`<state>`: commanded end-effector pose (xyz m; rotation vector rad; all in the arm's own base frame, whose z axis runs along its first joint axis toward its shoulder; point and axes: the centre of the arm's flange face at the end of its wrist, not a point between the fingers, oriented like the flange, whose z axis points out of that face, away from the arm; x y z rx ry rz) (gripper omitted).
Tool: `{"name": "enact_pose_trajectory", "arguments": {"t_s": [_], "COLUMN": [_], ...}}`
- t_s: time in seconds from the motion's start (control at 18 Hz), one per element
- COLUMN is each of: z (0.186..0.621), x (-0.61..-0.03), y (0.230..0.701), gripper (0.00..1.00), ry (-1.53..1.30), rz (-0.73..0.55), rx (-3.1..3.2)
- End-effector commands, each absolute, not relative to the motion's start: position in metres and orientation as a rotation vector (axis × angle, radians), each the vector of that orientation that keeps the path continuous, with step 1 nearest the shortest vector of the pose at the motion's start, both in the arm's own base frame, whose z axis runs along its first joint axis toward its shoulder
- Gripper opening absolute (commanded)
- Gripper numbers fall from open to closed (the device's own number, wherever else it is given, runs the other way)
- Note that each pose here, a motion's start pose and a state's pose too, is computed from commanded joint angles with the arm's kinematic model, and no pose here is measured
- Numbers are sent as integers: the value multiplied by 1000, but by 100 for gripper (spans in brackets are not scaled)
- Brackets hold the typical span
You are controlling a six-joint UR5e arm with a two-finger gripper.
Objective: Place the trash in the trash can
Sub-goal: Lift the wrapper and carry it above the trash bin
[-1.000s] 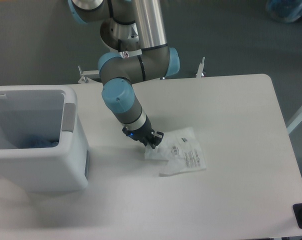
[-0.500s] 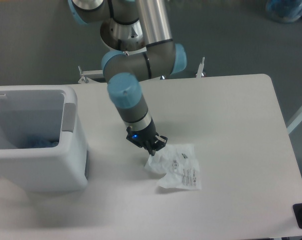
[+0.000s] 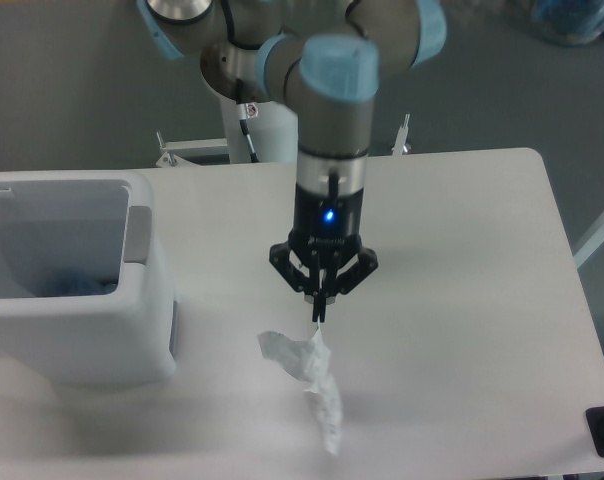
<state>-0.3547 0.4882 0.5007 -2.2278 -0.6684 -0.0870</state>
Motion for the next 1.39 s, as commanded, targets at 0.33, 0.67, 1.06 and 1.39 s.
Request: {"name": "enact_pose_trajectory", "arguments": {"t_s": [0.33, 0.67, 1.06, 1.39], "z": [583, 617, 620, 581], "x": [-298, -236, -163, -130], "y": [464, 447, 429, 411], "gripper": [0, 0, 0, 0], "ry": [-593, -511, -217, 27], "rz": [-218, -317, -238, -155], "rx": [-2064, -2016, -2048, -2097]}}
